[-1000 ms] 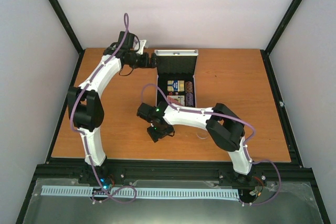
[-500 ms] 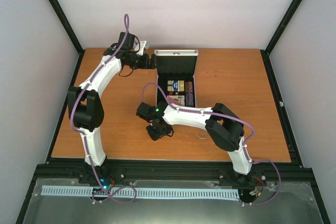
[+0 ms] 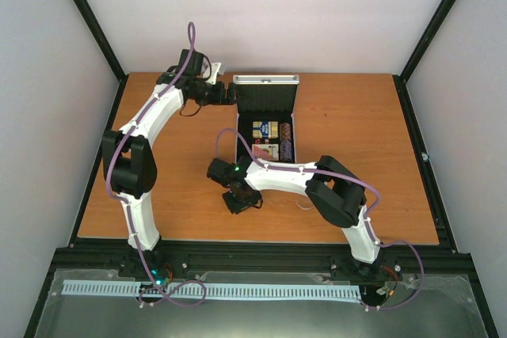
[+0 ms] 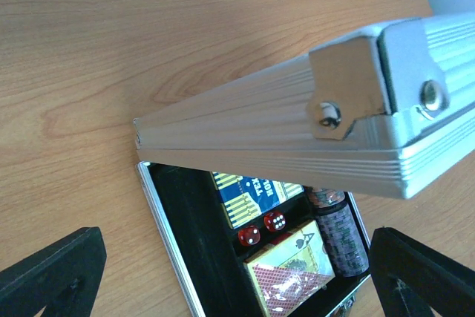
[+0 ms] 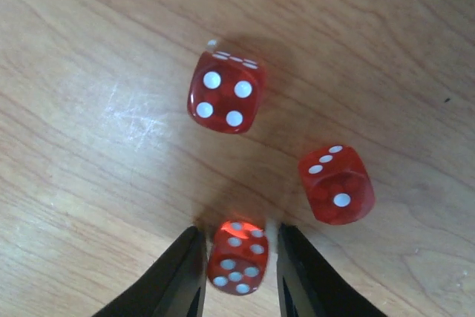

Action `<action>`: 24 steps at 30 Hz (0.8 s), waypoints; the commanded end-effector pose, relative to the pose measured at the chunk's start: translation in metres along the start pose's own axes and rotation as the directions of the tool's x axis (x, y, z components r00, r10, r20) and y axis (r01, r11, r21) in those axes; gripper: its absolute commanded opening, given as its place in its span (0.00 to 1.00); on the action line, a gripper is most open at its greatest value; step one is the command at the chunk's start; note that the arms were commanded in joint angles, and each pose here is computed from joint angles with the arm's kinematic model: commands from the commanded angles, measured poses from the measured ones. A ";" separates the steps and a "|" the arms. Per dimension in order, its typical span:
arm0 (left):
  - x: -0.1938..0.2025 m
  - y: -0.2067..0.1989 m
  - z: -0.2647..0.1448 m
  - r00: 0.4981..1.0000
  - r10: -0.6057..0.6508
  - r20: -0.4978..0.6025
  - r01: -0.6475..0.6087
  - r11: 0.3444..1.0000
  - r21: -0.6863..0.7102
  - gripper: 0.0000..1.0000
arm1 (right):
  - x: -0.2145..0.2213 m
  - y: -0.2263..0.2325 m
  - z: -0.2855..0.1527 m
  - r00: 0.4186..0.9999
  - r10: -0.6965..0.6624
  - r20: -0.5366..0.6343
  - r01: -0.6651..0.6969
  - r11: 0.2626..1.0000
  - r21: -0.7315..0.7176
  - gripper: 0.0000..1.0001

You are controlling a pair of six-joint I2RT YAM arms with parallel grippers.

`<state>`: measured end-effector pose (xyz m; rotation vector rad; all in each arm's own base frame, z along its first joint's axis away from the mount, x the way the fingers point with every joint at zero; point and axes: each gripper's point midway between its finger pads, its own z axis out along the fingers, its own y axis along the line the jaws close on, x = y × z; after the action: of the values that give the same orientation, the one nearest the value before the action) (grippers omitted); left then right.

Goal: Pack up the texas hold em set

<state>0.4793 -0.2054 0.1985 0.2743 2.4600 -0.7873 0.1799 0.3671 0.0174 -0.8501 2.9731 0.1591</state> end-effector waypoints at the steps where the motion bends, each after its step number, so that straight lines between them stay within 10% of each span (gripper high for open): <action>1: -0.012 -0.008 -0.017 0.999 0.017 0.047 -0.017 1.000 0.010 1.00 | 0.008 -0.003 0.015 1.000 0.003 -0.028 -0.002 1.000 0.023 0.26; 15: -0.016 -0.013 -0.025 0.998 0.024 0.064 -0.025 1.000 0.013 1.00 | -0.008 -0.010 -0.070 0.996 -0.047 0.069 0.044 0.998 0.054 0.08; 24: -0.019 -0.017 -0.030 0.997 0.031 0.077 -0.033 0.999 0.020 1.00 | -0.064 -0.103 -0.107 0.970 0.099 0.223 -0.121 0.989 0.087 0.07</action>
<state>0.4772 -0.2049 0.2092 0.2791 2.4383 -0.7871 0.2368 0.3313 0.1128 -0.7111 2.8449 0.1692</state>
